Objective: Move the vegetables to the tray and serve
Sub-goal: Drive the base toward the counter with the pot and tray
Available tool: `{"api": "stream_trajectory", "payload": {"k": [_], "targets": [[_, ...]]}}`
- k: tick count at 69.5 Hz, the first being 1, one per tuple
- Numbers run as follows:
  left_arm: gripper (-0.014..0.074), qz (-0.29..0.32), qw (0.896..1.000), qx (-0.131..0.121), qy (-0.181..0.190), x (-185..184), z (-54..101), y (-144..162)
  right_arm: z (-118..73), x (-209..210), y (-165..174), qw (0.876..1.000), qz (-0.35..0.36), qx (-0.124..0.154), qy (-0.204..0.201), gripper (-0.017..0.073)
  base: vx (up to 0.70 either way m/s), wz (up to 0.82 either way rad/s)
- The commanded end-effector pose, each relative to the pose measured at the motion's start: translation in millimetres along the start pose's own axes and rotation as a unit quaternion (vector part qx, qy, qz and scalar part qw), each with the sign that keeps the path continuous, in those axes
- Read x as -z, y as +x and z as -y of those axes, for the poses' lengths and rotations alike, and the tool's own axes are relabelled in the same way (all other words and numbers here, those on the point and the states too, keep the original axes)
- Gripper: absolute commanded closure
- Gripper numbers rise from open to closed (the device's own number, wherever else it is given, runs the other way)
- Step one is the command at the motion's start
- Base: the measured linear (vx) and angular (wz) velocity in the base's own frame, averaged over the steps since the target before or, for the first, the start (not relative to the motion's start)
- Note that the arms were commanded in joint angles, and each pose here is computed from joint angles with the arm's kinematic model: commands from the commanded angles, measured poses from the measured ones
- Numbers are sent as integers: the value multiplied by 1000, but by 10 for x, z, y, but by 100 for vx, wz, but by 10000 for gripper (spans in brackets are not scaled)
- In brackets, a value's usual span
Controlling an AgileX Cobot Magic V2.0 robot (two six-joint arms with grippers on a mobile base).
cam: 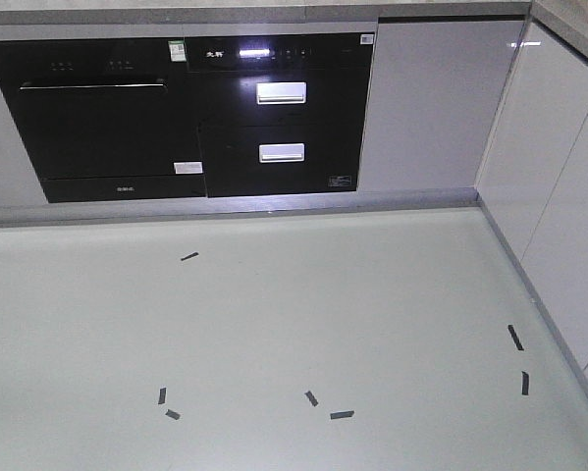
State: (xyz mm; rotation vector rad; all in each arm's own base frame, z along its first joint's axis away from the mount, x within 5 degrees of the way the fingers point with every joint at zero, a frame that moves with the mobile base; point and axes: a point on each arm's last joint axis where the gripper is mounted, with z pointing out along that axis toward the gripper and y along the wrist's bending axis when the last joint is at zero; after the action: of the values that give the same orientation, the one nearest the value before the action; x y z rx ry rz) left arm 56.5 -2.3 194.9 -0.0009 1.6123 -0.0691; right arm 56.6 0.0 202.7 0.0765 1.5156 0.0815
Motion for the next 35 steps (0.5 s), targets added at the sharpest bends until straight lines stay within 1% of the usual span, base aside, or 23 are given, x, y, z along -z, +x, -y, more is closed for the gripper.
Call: {"api": "stream_trajectory", "payload": {"k": [1, 35], "targets": [[599, 27, 1000, 4, 3, -6, 3, 7, -4, 2, -17, 999, 31, 3, -4, 562, 1, -2], [599, 27, 1000, 4, 3, -6, 3, 7, -5, 2, -19, 999, 32, 3, -4, 562, 4, 0]]}}
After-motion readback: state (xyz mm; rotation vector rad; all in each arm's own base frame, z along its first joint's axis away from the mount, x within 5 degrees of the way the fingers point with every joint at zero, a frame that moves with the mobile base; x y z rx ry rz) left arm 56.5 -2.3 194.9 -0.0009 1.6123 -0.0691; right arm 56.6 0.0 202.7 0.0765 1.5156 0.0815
